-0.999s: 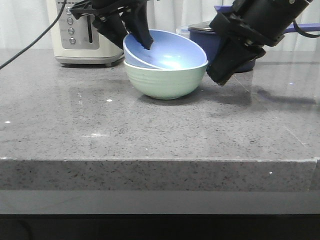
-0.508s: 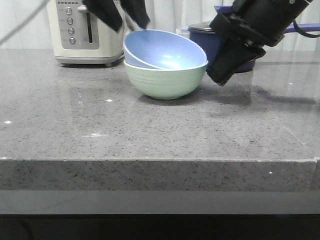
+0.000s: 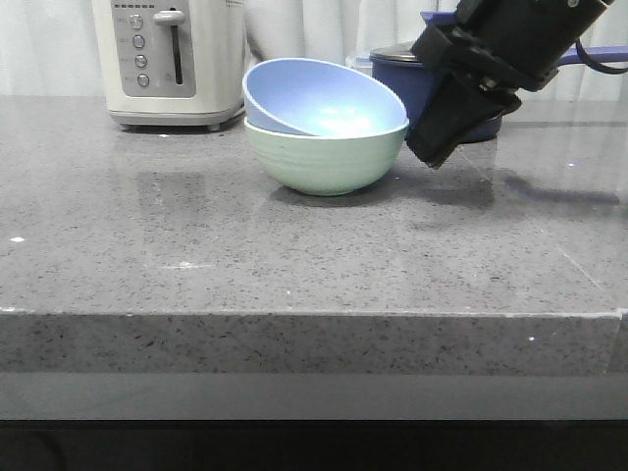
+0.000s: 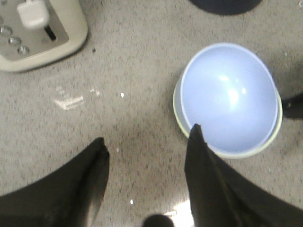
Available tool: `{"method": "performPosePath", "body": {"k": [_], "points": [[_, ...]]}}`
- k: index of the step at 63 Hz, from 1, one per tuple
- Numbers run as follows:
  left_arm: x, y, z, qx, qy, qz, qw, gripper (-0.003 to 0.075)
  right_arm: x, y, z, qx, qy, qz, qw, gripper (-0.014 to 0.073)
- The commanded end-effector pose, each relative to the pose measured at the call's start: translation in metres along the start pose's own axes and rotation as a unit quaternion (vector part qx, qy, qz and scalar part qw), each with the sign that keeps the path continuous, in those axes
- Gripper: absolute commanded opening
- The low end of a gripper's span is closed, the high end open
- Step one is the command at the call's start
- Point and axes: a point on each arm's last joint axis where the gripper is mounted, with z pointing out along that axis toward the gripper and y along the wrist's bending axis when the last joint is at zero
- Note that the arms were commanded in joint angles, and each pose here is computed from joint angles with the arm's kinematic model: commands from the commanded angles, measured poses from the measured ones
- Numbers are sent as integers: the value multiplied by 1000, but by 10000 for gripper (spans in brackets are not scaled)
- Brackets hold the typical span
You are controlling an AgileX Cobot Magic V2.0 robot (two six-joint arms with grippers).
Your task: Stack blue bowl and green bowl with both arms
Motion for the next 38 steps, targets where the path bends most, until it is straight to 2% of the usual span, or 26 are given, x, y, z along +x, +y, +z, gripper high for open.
{"method": "performPosePath", "body": {"k": [1, 21, 38], "points": [[7, -2, -33, 3, -68, -6, 998, 369, -12, 4, -18, 5, -41, -4, 999, -64], [91, 0, -48, -1, -66, -5, 998, 369, -12, 4, -18, 5, -41, -4, 999, -64], [144, 0, -69, 2, -95, -9, 995, 369, -10, 4, -22, 6, -29, -6, 1000, -64]]}}
